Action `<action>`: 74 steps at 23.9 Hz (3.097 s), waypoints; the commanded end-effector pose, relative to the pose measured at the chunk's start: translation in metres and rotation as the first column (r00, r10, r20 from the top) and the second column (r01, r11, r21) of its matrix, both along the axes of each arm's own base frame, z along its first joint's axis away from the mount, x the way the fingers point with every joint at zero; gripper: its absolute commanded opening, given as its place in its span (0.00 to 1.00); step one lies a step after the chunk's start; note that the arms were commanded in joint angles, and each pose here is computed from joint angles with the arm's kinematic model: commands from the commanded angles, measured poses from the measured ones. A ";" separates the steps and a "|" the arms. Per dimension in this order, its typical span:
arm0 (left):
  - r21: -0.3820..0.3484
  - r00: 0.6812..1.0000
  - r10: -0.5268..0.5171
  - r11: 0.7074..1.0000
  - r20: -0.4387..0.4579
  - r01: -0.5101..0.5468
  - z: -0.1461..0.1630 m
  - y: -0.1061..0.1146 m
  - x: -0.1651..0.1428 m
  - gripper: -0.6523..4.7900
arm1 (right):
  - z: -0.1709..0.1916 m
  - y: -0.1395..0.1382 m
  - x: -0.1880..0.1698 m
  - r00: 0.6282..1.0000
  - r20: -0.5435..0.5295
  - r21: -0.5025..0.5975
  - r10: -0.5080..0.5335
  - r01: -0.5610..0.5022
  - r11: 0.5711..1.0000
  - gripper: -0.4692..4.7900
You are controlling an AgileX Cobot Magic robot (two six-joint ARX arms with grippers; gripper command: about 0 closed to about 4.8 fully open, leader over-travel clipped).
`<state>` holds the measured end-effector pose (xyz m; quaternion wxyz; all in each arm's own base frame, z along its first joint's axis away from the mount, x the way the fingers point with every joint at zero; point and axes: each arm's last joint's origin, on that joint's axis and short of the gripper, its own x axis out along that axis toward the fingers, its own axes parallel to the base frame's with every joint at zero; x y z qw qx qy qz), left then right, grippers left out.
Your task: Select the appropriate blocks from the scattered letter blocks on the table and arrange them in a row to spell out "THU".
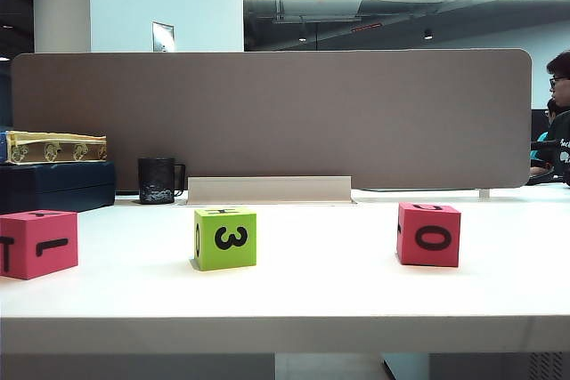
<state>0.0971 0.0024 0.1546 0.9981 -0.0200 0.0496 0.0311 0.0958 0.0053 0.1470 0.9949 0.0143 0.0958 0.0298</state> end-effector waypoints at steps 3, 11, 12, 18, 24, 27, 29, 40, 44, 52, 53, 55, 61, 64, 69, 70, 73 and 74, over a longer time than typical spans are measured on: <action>-0.134 0.994 -0.088 0.986 0.070 0.097 0.007 -0.003 0.000 0.39 | 0.002 0.000 0.000 0.999 0.041 0.003 -0.004 0.004 1.000 0.09; -0.311 0.982 -0.174 0.931 0.075 0.189 0.007 -0.006 0.000 0.11 | 0.006 0.007 -0.001 0.970 0.070 0.034 0.232 -0.235 0.971 0.09; -0.312 0.981 -0.178 0.931 0.074 0.192 0.007 -0.006 0.000 0.11 | 0.006 0.007 -0.001 0.970 0.069 0.034 0.232 -0.235 0.971 0.09; -0.318 0.967 -0.243 0.913 0.073 0.254 0.008 -0.008 -0.001 0.11 | 0.005 0.007 -0.001 0.974 0.049 0.222 0.220 -0.226 0.949 0.09; -0.339 0.958 -0.276 0.897 0.072 0.284 0.044 -0.009 -0.013 0.11 | 0.048 0.008 -0.008 0.957 0.202 0.324 0.206 -0.264 0.908 0.08; -0.326 0.955 -0.276 0.897 0.110 0.297 0.071 -0.009 -0.020 0.11 | 0.086 0.007 -0.019 0.934 0.293 0.302 0.205 -0.294 0.907 0.08; -0.328 0.955 -0.277 0.897 0.103 0.295 0.084 -0.009 -0.021 0.11 | 0.106 0.007 -0.021 0.929 0.310 0.298 0.205 -0.299 0.906 0.08; -0.247 0.937 -0.298 0.936 -0.180 0.250 0.133 -0.009 -0.001 0.11 | 0.188 0.020 0.022 0.863 0.057 0.350 0.501 -0.488 0.800 0.08; -0.213 0.904 -0.302 0.946 -0.301 0.245 0.123 -0.009 0.004 0.11 | 0.212 0.034 0.025 0.809 0.024 0.293 0.587 -0.567 0.770 0.08; -0.207 0.845 -0.308 0.949 -0.438 0.239 0.109 -0.009 0.023 0.11 | 0.210 0.089 0.043 0.677 -0.217 0.248 0.704 -0.659 0.710 0.08; -0.212 0.835 -0.308 0.949 -0.457 0.234 0.107 -0.009 0.027 0.11 | 0.207 0.102 0.046 0.636 -0.249 0.241 0.731 -0.690 0.683 0.08; -0.220 0.816 -0.308 0.949 -0.489 0.227 0.102 -0.009 0.033 0.11 | 0.204 0.122 0.048 0.586 -0.285 0.234 0.758 -0.725 0.648 0.08; -0.219 0.789 -0.311 0.949 -0.530 0.227 0.094 -0.009 0.052 0.11 | 0.206 0.164 0.050 0.503 -0.343 0.194 0.793 -0.788 0.584 0.08; -0.211 0.763 -0.314 0.949 -0.565 0.234 0.091 -0.009 0.065 0.11 | 0.209 0.169 0.055 0.511 -0.377 0.175 0.772 -0.780 0.601 0.08; -0.213 0.719 -0.316 0.949 -0.618 0.234 0.094 -0.008 0.094 0.11 | 0.208 0.168 0.058 0.555 -0.380 0.123 0.740 -0.763 0.635 0.08; -0.218 0.708 -0.318 0.948 -0.630 0.231 0.095 -0.008 0.102 0.11 | 0.208 0.168 0.058 0.557 -0.381 0.120 0.738 -0.762 0.637 0.08; -0.236 0.681 -0.328 0.945 -0.655 0.228 0.095 -0.009 0.121 0.11 | 0.207 0.168 0.060 0.590 -0.388 0.093 0.708 -0.739 0.667 0.08; -0.239 0.671 -0.328 0.945 -0.665 0.225 0.094 -0.009 0.127 0.11 | 0.205 0.169 0.062 0.587 -0.394 0.086 0.707 -0.742 0.665 0.08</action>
